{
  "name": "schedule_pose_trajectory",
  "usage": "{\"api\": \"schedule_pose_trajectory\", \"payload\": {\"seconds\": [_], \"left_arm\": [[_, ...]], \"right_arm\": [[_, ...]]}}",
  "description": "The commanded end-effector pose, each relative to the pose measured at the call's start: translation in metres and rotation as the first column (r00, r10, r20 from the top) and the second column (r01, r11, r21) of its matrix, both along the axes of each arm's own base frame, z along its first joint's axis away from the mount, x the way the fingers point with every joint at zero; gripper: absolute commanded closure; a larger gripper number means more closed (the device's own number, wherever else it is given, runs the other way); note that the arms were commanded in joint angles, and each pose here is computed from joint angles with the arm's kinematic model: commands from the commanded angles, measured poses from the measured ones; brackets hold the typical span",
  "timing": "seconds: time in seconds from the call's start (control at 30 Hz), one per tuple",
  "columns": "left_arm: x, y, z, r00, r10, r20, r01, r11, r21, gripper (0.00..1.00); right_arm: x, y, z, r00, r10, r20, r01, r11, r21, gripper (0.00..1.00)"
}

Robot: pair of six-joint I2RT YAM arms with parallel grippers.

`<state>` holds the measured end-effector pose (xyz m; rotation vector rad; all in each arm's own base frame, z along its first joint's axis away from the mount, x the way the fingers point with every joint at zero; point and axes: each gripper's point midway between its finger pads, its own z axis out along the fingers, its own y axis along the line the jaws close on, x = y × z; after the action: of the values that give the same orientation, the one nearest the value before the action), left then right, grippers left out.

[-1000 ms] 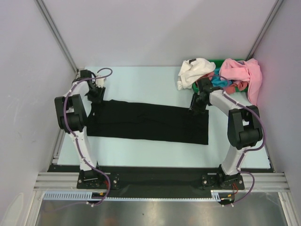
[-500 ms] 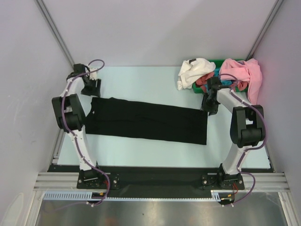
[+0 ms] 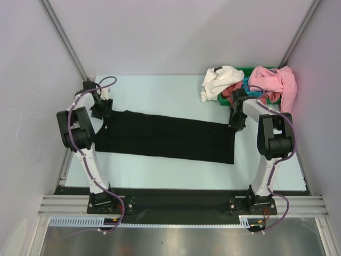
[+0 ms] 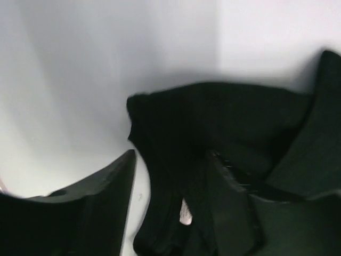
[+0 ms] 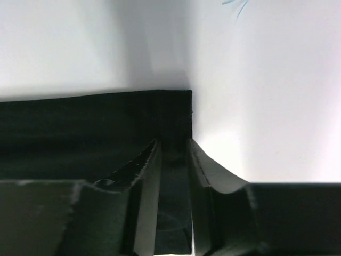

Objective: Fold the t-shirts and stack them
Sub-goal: Fold the tshirt

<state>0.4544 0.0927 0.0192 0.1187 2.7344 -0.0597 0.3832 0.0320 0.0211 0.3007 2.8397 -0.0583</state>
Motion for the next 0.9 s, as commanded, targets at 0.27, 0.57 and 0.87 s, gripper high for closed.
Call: {"api": "schedule_pose_trajectory", "payload": {"seconds": [0.27,0.57,0.87], "left_arm": [[0.043,-0.04,-0.007,0.997,-0.08,0.013,0.081,0.996,-0.026,1.0],[0.122,-0.071,0.021,0.985,-0.112,0.131,0.111,0.994,0.014,1.0],[0.182,-0.121,0.041,0.926,-0.173,0.335,0.149,0.984,0.097,1.0]], "right_arm": [[-0.01,0.007,-0.001,0.999,-0.037,-0.006,0.037,0.997,0.062,0.98],[-0.076,0.027,-0.01,0.98,-0.146,-0.136,0.168,0.971,0.169,1.0],[-0.163,0.084,-0.003,0.949,-0.087,-0.305,0.154,0.966,0.205,1.0]]}}
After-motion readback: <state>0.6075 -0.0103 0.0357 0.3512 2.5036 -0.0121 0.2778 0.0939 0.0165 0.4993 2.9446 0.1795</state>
